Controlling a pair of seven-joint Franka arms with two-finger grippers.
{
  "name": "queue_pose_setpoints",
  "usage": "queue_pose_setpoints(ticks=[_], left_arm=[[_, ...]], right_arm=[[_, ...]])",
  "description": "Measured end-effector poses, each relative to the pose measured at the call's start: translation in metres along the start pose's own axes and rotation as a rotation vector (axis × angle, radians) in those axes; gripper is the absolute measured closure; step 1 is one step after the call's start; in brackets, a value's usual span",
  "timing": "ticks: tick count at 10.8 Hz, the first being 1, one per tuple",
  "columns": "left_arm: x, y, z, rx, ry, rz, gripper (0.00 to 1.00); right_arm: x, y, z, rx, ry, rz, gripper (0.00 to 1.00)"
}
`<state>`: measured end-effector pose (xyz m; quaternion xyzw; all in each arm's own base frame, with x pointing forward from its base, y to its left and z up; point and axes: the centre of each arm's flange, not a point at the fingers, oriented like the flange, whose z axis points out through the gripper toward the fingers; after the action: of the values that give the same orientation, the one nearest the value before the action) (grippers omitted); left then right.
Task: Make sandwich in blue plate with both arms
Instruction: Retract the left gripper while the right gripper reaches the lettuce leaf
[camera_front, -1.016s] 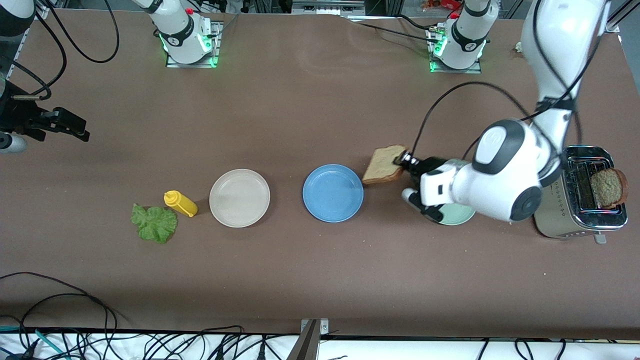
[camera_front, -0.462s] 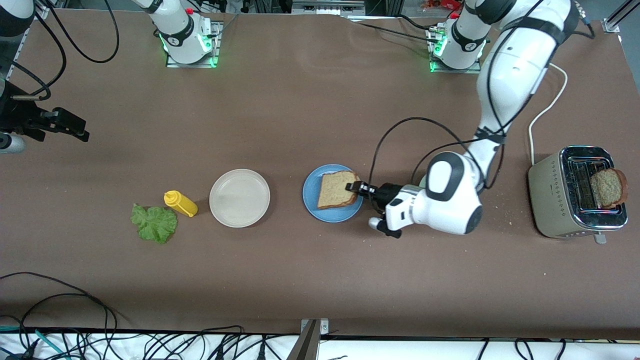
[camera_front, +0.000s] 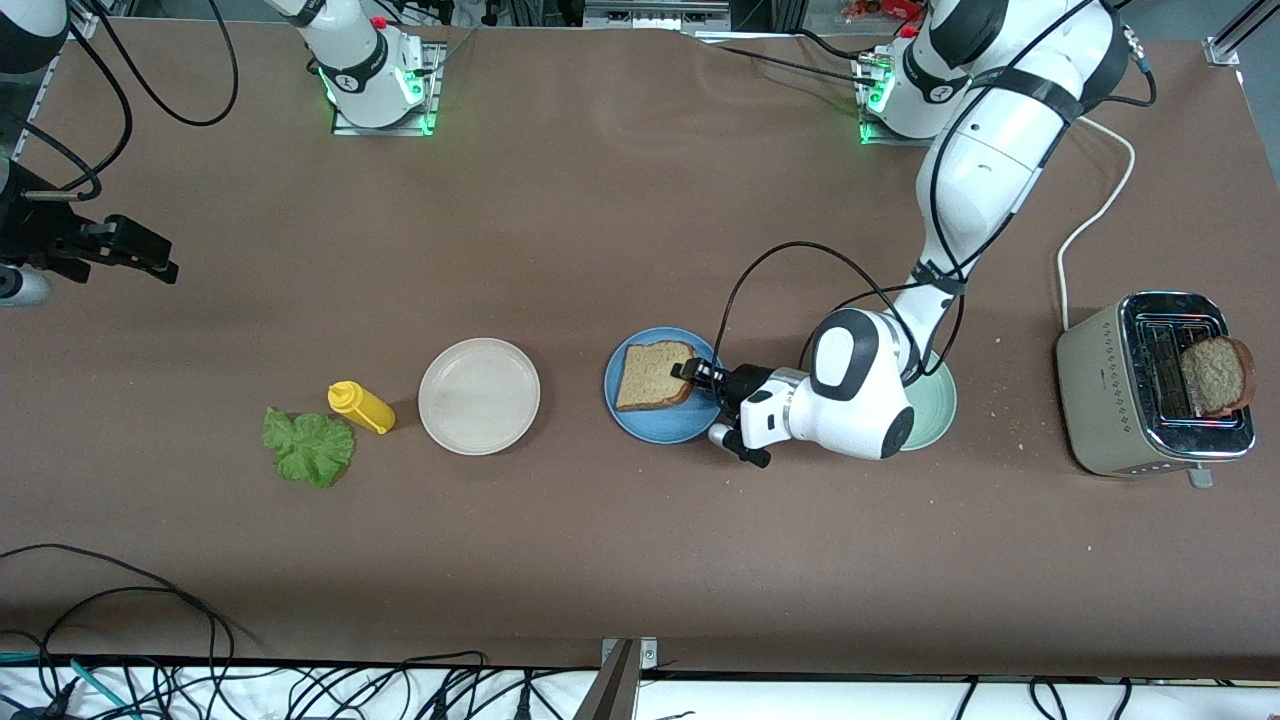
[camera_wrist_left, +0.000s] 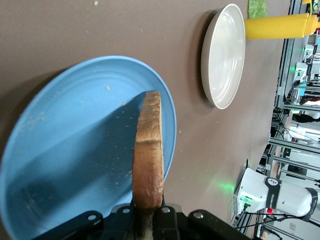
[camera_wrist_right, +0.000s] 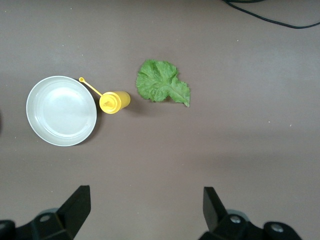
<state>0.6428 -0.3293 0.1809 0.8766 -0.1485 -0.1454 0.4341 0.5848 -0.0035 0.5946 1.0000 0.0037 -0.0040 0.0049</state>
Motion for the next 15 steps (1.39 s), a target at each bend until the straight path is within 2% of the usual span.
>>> queue_pose_setpoints(ticks=[1,4,8,11,15], left_arm=[[-0.002,-0.005,0.001,0.000,-0.004,-0.005,0.86],[-0.003,-0.020,-0.005,0.028,-0.002,0.004,0.51],[0.000,-0.016,-0.061,0.225,-0.004,0.117,0.01],[-0.006,0.014,-0.121,0.375,0.000,0.191,0.00],[-0.037,0.074,-0.214,0.663,-0.034,0.197,0.00]], right_arm=[[0.000,0.000,0.000,0.000,-0.001,0.000,0.00],[0.002,0.001,0.004,-0.001,-0.006,0.004,0.00],[0.002,0.002,0.004,-0.009,-0.007,0.008,0.00],[0.006,0.004,0.013,-0.056,-0.023,0.001,0.00],[0.013,0.001,0.029,-0.055,-0.047,-0.003,0.00]])
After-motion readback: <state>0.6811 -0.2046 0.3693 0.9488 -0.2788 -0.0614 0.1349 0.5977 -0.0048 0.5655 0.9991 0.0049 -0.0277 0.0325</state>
